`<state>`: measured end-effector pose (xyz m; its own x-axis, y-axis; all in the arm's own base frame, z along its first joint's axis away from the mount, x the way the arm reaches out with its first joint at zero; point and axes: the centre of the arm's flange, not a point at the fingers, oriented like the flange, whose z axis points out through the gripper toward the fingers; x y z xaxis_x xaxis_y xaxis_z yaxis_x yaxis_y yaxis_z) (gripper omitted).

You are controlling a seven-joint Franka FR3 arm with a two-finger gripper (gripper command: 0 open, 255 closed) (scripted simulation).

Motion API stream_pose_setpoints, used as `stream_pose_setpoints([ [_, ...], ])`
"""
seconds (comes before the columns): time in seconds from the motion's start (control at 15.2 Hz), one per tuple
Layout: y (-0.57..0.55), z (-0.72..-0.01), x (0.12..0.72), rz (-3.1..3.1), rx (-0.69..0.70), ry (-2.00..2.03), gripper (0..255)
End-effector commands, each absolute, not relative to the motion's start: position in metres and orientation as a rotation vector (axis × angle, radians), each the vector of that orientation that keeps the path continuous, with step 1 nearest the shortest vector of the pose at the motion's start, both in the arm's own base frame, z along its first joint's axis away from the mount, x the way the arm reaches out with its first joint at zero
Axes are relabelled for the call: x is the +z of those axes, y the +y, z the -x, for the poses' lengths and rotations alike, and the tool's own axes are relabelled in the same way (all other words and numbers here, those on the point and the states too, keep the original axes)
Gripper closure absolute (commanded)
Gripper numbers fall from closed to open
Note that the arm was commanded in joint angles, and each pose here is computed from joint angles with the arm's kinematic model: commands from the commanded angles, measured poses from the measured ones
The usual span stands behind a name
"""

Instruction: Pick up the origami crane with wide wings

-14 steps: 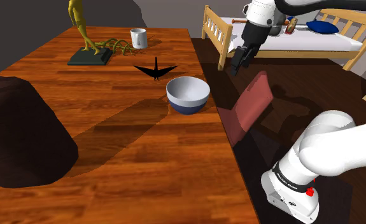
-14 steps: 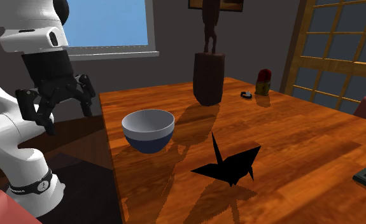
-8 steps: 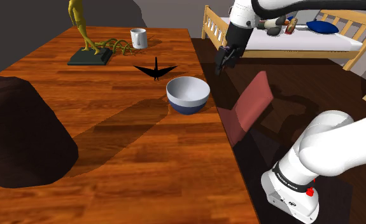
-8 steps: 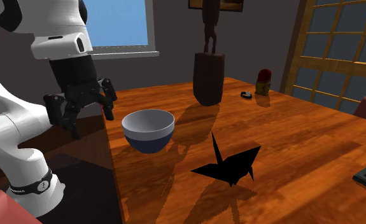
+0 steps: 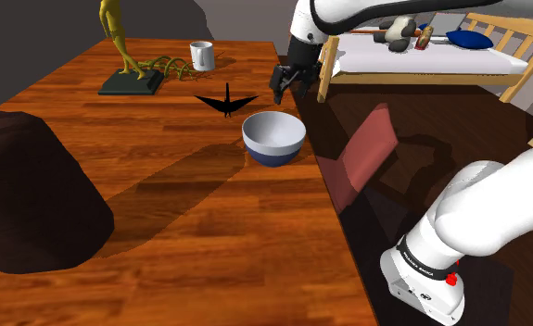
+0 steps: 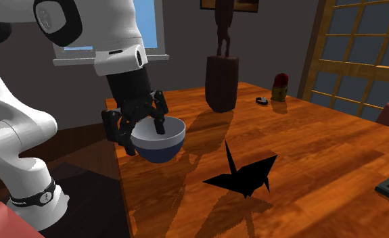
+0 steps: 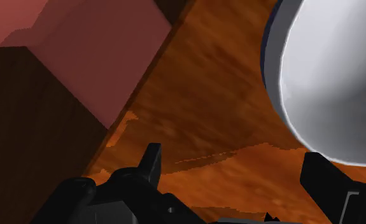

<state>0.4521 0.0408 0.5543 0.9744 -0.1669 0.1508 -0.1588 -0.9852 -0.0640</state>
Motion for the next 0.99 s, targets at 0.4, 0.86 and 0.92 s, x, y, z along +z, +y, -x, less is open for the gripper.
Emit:
stream_pose_setpoints([
  [0.4, 0.061, -0.550, 0.537, 3.019, -0.296, 0.445, 0],
  [0.86, 0.070, -0.636, 0.528, 2.966, -0.341, 0.607, 0],
  [0.92, 0.071, -0.649, 0.526, 2.958, -0.348, 0.629, 0],
])
